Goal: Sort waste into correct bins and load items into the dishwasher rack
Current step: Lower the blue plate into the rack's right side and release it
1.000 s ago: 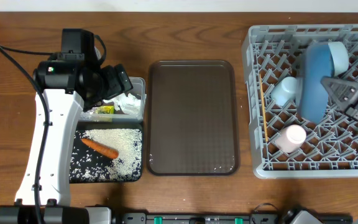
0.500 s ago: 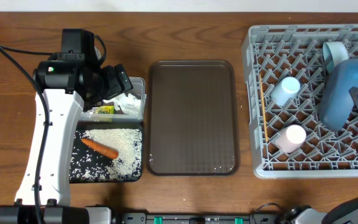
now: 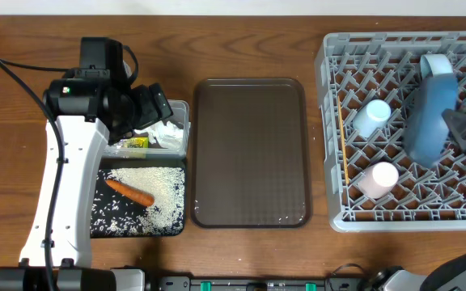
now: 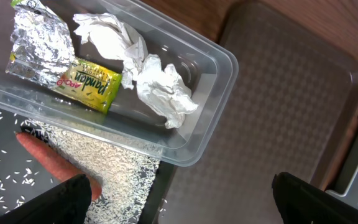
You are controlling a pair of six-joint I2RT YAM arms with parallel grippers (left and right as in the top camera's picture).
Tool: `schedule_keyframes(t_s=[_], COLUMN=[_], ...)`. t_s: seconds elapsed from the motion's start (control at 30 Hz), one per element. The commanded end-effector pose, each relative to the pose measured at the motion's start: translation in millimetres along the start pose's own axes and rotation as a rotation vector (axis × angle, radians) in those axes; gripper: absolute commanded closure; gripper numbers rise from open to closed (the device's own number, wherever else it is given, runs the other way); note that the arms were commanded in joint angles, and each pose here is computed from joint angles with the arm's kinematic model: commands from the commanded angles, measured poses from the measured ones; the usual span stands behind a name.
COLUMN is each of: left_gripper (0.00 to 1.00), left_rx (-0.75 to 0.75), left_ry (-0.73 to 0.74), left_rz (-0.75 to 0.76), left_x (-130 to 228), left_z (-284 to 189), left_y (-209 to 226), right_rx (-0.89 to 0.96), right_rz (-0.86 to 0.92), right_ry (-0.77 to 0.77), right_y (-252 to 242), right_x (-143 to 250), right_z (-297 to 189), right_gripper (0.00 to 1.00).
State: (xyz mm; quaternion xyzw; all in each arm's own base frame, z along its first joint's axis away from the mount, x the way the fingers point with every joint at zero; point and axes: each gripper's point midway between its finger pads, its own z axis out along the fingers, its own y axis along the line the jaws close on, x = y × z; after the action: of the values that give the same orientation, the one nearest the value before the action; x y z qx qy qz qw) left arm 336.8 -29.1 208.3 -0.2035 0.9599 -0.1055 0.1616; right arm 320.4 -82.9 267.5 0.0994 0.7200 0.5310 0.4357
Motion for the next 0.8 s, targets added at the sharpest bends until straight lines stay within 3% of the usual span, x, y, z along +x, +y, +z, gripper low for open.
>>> schedule_keyframes(t_s=[0.0,0.6,0.77], left_gripper=[0.05,0.05,0.05], left_rx=[0.020,0.020,0.020], left_ry=[-0.031,-0.031,-0.031], left_rz=[0.000,0.000,0.000], left_x=[-5,-5,-5], left_z=[-11,-11,-11], left_y=[-4,-4,-4], right_rx=[-0.073,-0.041,0.068], right_rz=[0.008,0.013,0.089], right_ry=[0.032,0.008,-0.036], right_y=[12,-10,-29], right_x=[2,3,0], right_z=[12,5,-15], right_gripper=[0.99,0.99,0.99])
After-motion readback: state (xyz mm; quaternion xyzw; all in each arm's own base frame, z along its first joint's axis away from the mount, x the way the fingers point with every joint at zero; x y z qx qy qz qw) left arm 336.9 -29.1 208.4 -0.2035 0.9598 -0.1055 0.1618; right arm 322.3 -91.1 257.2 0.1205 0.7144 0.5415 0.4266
